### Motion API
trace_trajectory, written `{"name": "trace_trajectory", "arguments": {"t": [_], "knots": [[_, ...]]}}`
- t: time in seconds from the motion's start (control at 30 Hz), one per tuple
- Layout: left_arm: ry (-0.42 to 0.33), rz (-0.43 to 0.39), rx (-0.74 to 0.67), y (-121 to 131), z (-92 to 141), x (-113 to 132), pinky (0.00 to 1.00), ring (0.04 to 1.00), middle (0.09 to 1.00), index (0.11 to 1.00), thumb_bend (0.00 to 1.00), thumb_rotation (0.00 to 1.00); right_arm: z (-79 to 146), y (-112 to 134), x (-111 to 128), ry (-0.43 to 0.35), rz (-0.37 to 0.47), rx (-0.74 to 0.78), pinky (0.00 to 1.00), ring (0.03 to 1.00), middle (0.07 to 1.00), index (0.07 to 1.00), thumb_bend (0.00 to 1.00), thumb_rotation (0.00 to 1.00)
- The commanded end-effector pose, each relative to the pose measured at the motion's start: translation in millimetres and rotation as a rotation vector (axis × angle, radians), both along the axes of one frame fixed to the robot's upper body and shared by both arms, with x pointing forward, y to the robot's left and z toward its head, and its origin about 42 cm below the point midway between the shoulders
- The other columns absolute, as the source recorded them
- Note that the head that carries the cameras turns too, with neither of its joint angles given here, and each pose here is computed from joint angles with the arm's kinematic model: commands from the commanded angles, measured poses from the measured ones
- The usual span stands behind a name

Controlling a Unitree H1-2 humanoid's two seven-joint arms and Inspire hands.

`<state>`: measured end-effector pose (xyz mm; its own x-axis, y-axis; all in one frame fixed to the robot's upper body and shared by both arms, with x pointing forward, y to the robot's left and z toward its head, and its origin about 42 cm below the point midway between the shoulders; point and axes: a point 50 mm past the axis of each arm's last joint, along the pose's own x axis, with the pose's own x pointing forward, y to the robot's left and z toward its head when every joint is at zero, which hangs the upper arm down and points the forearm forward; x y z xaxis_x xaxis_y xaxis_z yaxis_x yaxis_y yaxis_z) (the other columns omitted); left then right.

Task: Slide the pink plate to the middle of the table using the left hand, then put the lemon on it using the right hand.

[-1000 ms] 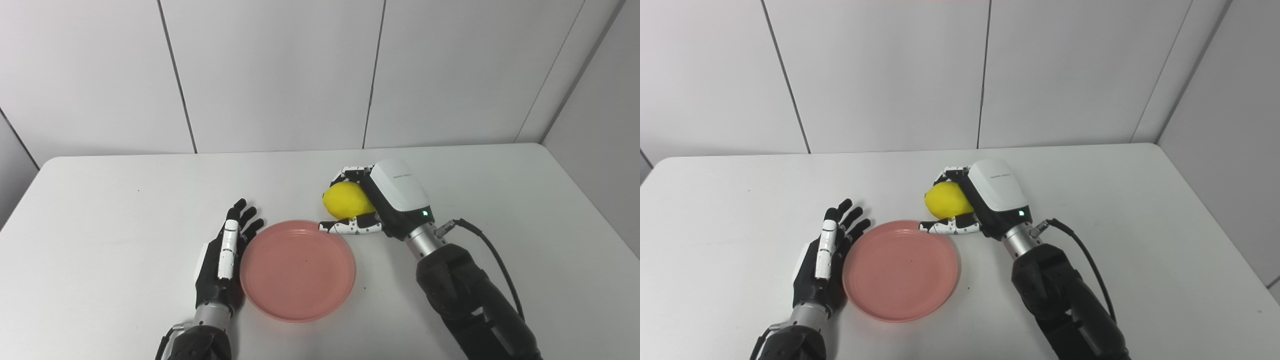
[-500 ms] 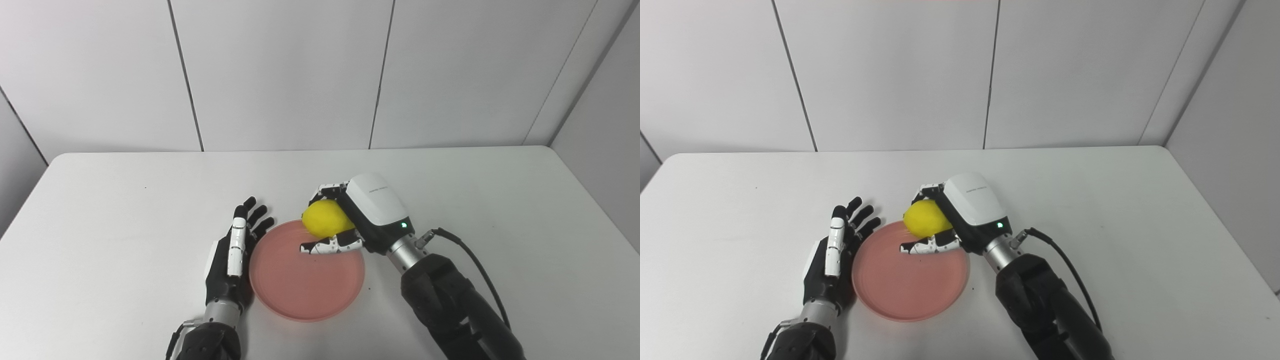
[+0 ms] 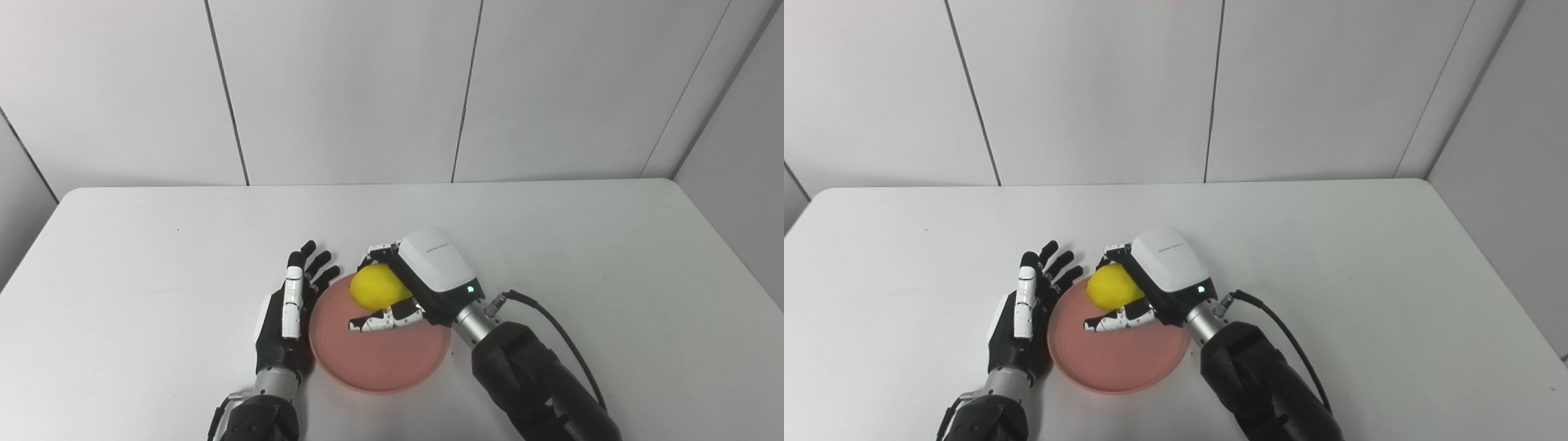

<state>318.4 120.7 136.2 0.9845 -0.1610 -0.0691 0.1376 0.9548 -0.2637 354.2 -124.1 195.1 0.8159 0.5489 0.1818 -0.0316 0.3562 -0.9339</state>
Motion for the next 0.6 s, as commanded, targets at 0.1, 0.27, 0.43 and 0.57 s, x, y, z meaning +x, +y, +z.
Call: {"name": "trace_trajectory", "arguments": {"t": [0.1,0.27,0.43,0.57], "knots": [[0.081,-0.019,-0.027,-8.4,-18.0,-8.8,0.95,0.857,0.889,0.899,0.68,1.00,10.3,8.3,3.7,-0.043,0.053,-0.005,0.21,0.283,0.362,0.448,0.53,0.41],[0.073,-0.011,-0.051,-9.0,-19.4,-9.5,0.99,0.870,0.899,0.904,0.76,1.00,-1.4,6.3,5.5,-0.023,0.069,-0.034,0.21,0.280,0.361,0.454,0.54,0.40],[0.072,-0.009,-0.058,-9.7,-19.4,-9.5,0.98,0.867,0.888,0.898,0.77,1.00,-9.1,4.2,5.8,0.005,0.075,-0.049,0.20,0.271,0.349,0.446,0.53,0.40],[0.070,-0.016,-0.054,-9.3,-19.6,-8.8,0.99,0.874,0.891,0.900,0.76,1.00,-10.8,3.9,7.3,0.013,0.076,-0.061,0.22,0.292,0.372,0.464,0.53,0.42]]}}
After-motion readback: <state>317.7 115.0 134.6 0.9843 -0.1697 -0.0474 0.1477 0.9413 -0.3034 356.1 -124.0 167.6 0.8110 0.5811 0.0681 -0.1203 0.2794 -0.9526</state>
